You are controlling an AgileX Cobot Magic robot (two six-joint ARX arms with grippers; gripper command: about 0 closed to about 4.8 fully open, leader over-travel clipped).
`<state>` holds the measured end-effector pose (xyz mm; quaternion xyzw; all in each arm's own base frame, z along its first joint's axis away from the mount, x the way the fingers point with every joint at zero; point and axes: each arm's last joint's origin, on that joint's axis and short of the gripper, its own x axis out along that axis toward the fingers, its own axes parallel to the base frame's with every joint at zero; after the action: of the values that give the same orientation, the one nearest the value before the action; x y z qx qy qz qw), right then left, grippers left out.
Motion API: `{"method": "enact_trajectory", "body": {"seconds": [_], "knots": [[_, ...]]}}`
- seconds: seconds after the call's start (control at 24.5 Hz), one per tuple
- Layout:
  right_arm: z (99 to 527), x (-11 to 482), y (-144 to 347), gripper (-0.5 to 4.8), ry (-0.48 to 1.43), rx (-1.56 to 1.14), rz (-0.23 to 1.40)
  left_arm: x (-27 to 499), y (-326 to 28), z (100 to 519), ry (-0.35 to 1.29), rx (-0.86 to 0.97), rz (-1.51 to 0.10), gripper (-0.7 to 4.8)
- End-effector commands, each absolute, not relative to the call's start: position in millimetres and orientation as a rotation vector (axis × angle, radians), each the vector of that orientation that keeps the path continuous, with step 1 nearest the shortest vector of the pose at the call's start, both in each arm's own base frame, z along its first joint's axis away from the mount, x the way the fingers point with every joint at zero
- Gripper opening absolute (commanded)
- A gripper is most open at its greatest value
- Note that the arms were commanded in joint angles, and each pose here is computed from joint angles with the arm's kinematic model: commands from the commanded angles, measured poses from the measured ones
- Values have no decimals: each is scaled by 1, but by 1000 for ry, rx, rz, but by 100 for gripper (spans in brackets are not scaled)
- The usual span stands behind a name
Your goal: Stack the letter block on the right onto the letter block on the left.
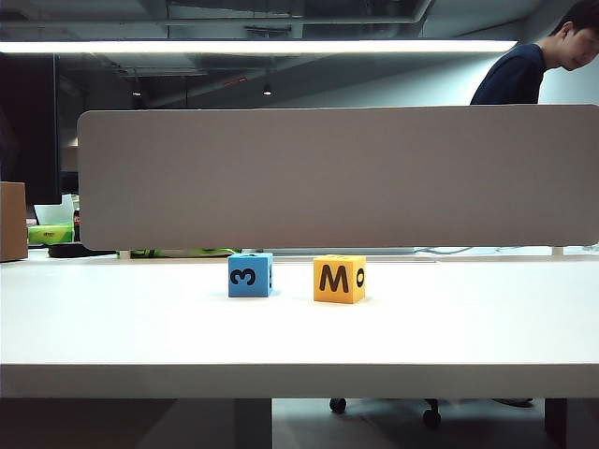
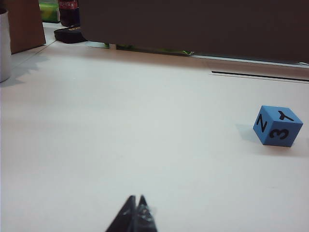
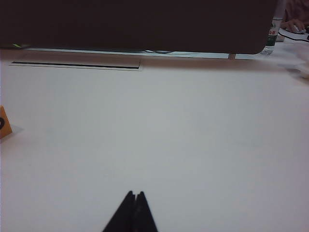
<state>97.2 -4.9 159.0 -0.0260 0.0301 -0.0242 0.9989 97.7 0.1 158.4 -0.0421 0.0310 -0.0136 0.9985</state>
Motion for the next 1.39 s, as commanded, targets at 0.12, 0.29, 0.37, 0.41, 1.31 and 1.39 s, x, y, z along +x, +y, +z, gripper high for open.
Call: {"method": "enact_trajectory", "body": {"seconds": [0.12,0.29,0.37,0.41,1.31,1.39], "knots": [[159,97,-5,-5,49,-52,-48,98,0,161,48,-87,-31,-5],[159,97,-5,-5,49,-52,-48,98,0,161,48,-87,-31,-5],[159,97,-5,-5,49,-52,-48,98,0,161,48,-87,-31,-5],[159,97,-5,-5,49,-52,-48,98,0,161,48,-87,-31,-5],[162,97,-5,-5,28,72,-48,97,0,165,34,-87,-32,-5],[165,97,-5,-6,-1,166,-46,96,0,168,24,-87,-35,-5]]}}
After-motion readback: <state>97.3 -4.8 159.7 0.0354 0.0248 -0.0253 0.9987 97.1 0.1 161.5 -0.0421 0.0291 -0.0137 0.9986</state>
